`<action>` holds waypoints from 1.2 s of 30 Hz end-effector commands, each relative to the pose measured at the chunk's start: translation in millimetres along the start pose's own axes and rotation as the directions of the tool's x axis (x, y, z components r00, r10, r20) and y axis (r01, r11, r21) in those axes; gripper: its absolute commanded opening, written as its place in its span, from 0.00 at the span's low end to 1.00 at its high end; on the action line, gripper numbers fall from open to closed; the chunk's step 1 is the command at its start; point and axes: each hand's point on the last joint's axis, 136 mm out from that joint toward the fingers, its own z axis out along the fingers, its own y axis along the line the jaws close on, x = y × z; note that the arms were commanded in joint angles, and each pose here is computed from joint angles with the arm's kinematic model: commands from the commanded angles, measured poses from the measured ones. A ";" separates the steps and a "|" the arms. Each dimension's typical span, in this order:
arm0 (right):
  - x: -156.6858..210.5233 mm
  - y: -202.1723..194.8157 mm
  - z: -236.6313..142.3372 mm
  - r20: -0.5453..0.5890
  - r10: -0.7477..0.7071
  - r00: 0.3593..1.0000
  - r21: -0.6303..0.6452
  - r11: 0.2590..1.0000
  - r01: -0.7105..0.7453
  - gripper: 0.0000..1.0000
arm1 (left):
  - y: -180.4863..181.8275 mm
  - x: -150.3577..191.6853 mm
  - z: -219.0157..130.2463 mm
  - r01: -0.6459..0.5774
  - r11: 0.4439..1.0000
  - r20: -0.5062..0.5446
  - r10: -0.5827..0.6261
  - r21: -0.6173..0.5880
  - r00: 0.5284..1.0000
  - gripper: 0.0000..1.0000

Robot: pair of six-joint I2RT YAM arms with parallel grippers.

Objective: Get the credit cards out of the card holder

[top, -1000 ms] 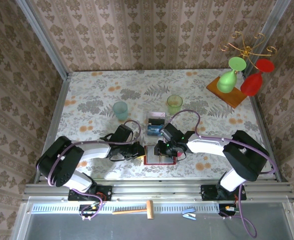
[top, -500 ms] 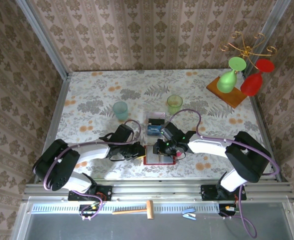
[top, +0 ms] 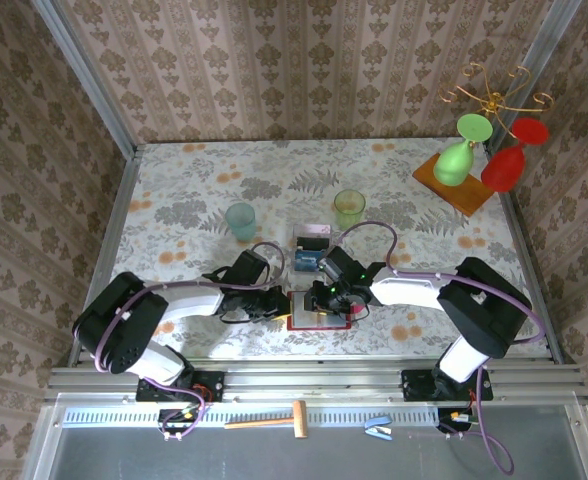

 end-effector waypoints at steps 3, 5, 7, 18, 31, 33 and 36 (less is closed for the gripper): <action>-0.5 -17.4 -6.1 0.011 -0.003 1.000 0.095 0.996 0.002 0.27 | 16.4 3.3 4.0 0.008 0.998 -0.021 -0.009 -0.060 1.000 0.11; -0.8 -20.4 -9.0 0.017 -0.004 1.000 0.105 0.994 0.002 0.27 | 17.1 3.7 4.0 0.007 0.998 -0.023 -0.009 -0.061 1.000 0.11; -1.7 -21.3 -10.7 0.022 -0.001 1.000 0.103 0.995 -0.001 0.27 | 17.7 3.4 4.1 0.008 0.998 -0.024 -0.010 -0.064 1.000 0.11; -2.7 -21.3 -10.2 0.026 0.008 1.000 0.077 0.997 -0.010 0.27 | 16.4 2.1 2.9 0.005 0.998 -0.025 -0.006 -0.067 1.000 0.11; -0.8 -24.5 -5.1 0.027 0.056 0.998 -0.021 0.998 -0.055 0.26 | 1.6 -7.3 -7.5 -0.013 0.998 -0.002 0.013 -0.067 1.000 0.11; -0.3 -25.3 -4.8 0.026 0.061 0.998 -0.032 0.998 -0.060 0.26 | -5.9 -11.4 -11.9 -0.019 0.998 0.013 0.019 -0.058 1.000 0.12; -0.6 -25.8 -4.7 0.026 0.070 0.997 -0.051 0.996 -0.068 0.26 | -18.3 -17.9 -19.2 -0.028 0.999 0.040 0.030 -0.039 0.999 0.14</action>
